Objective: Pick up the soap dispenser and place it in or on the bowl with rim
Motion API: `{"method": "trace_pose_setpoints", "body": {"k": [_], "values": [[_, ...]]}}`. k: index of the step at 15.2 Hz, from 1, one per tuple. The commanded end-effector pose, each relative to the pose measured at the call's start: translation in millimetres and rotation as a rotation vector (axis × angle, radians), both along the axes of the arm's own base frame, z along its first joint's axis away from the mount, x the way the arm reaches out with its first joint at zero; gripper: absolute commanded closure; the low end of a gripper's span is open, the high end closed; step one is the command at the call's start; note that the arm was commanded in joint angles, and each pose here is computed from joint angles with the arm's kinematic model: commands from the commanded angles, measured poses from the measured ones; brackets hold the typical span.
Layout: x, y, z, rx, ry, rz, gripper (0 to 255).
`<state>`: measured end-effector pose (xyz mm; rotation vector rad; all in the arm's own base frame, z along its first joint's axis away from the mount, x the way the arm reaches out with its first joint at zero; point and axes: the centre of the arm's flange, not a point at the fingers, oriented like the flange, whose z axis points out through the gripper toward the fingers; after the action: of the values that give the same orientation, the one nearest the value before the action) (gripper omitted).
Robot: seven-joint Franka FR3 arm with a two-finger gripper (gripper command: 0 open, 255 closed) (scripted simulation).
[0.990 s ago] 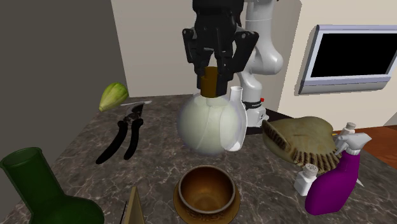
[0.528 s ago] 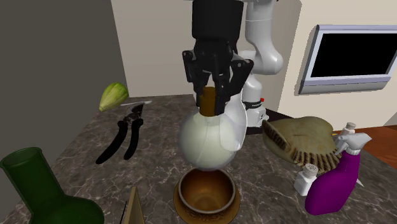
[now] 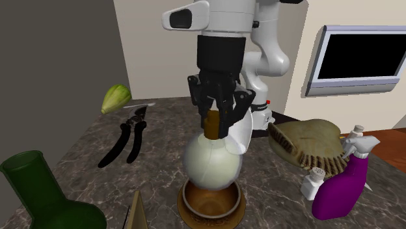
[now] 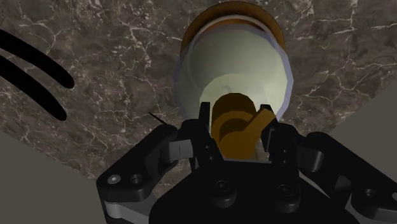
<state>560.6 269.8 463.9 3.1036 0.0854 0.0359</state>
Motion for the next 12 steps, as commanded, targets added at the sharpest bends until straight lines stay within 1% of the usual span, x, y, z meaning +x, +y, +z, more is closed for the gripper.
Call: {"method": "trace_pose_setpoints", "body": {"k": [1,4,12], "values": [[0,0,-10,0.001,-0.001,0.000,255],[0,0,-28,0.001,-0.001,0.000,255],[0,0,-28,0.001,-0.001,0.000,255]]}}
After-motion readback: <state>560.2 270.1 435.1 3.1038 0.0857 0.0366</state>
